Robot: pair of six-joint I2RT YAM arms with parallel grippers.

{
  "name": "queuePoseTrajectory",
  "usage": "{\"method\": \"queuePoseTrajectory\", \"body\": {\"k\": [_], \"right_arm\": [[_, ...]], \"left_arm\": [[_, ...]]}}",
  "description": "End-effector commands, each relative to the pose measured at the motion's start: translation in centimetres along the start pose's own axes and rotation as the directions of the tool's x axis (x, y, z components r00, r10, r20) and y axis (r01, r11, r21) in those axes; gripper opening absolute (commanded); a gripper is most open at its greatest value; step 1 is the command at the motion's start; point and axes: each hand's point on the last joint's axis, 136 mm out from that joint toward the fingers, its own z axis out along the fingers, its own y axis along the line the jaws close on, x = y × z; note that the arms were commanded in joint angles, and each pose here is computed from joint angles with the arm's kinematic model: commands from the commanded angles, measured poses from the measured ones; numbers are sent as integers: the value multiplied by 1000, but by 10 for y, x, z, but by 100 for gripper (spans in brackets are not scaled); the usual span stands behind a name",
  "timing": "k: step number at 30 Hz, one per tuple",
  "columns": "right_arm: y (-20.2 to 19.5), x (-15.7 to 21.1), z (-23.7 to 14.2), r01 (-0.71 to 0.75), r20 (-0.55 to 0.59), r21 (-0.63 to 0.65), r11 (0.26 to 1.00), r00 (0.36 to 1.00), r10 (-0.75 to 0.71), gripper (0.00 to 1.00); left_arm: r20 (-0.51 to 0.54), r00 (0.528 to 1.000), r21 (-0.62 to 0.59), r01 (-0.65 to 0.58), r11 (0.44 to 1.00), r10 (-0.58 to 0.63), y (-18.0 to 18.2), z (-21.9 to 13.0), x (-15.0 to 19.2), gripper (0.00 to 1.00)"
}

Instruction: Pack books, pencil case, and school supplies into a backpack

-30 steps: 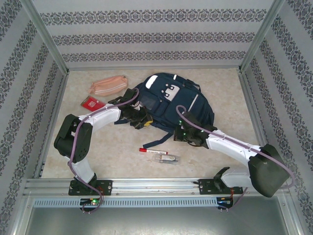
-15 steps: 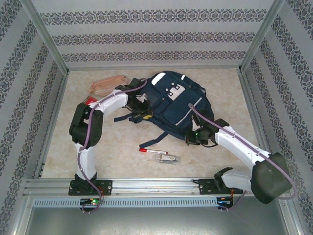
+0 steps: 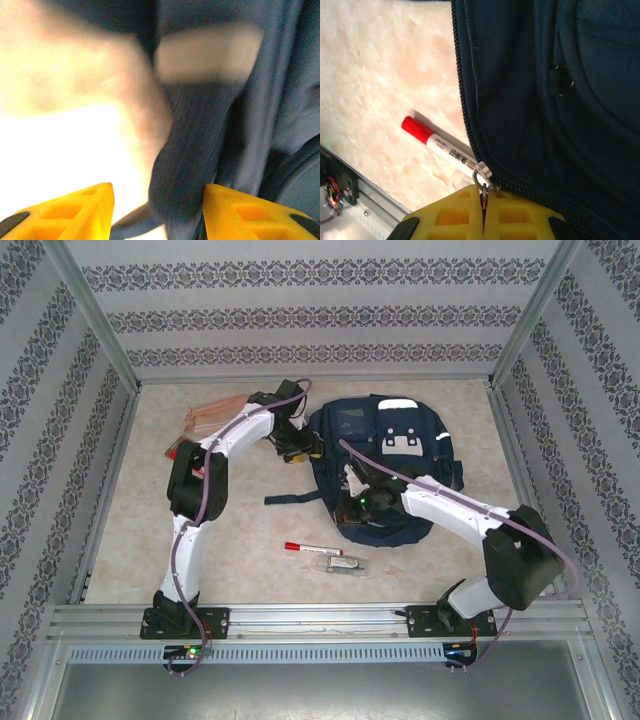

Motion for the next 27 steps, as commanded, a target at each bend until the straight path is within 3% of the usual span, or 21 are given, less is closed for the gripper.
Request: {"method": "queuePoseTrajectory", "body": {"k": [1, 6, 11, 21, 27], "right_arm": [[28, -18, 2, 45, 33, -76, 996, 999, -43, 0], [49, -25, 6, 76, 23, -162, 984, 997, -74, 0], [61, -23, 8, 82, 8, -214, 973, 997, -82, 0], [61, -18, 17, 33, -27, -248, 968, 999, -41, 0], [55, -13, 15, 32, -39, -225, 974, 998, -42, 0]], "left_arm": [[52, 998, -128, 52, 990, -46, 29, -48, 26, 53], [-2, 982, 39, 190, 981, -190, 20, -41, 71, 55], [-30, 964, 172, 264, 949, -263, -5, -22, 83, 55], [46, 908, 267, 390, 882, -415, -20, 12, 83, 54], [65, 902, 246, 399, 883, -426, -12, 22, 86, 52]]}}
